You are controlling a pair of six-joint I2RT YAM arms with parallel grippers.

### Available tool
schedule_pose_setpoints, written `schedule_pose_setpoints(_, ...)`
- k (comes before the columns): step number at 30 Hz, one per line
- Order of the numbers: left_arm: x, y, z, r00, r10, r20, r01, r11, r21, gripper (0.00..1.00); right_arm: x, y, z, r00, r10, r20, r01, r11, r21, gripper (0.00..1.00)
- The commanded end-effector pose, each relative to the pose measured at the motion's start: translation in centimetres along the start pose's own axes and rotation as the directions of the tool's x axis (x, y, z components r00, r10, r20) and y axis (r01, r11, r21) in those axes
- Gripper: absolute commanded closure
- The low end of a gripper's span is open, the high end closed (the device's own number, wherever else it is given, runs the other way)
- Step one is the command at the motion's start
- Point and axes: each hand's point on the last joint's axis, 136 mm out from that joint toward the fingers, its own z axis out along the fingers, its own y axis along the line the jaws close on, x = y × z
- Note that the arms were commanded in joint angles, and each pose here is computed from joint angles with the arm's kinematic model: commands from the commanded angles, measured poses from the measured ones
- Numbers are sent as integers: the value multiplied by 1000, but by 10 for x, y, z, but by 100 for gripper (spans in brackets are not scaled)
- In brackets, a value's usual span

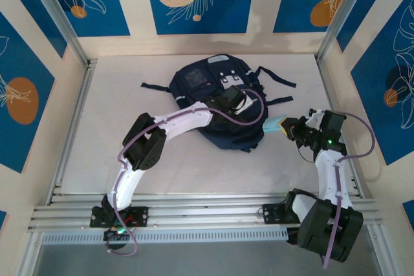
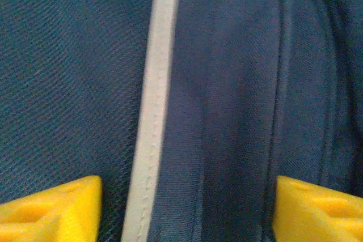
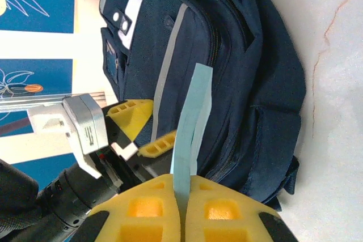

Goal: Pack books, pencil case, and school supplies into a backpack

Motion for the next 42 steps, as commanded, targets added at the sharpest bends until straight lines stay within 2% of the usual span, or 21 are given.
schedule_pose_setpoints(1,34,23,21,991,16,-132,-35,989,-143,60,9,3,6,1000,7,-24,-7,1000,-17,100)
schedule_pose_setpoints(2,32,28,20,992,9,-128,-29,988,-155,73,11,3,8,1000,2,-27,-2,1000,-14,100)
schedule_pose_setpoints(5,18,24,9,996,-16,-84,7,995,-103,100,15,5,14,999,-9,-33,9,1000,-1,100)
schedule_pose_setpoints(10,-12,11,-30,995,-98,5,98,995,30,100,22,11,29,998,-21,-61,21,1000,-2,100)
schedule_pose_setpoints(14,-31,9,-56,983,-179,37,173,975,137,100,27,20,47,995,-38,-98,37,999,-15,100)
schedule_pose_setpoints(18,-36,7,-60,974,-224,40,212,958,194,100,27,24,62,993,-35,-112,34,999,-13,100)
schedule_pose_setpoints(26,-41,-17,-64,958,-287,22,263,903,339,100,18,16,82,999,-39,-16,39,999,7,100)
schedule_pose_setpoints(32,-49,-24,-77,944,-328,23,292,868,401,100,14,12,95,1000,-24,3,24,999,32,100)
schedule_pose_setpoints(42,-94,0,-125,886,-435,158,335,838,430,100,25,16,96,999,-29,24,28,999,32,100)
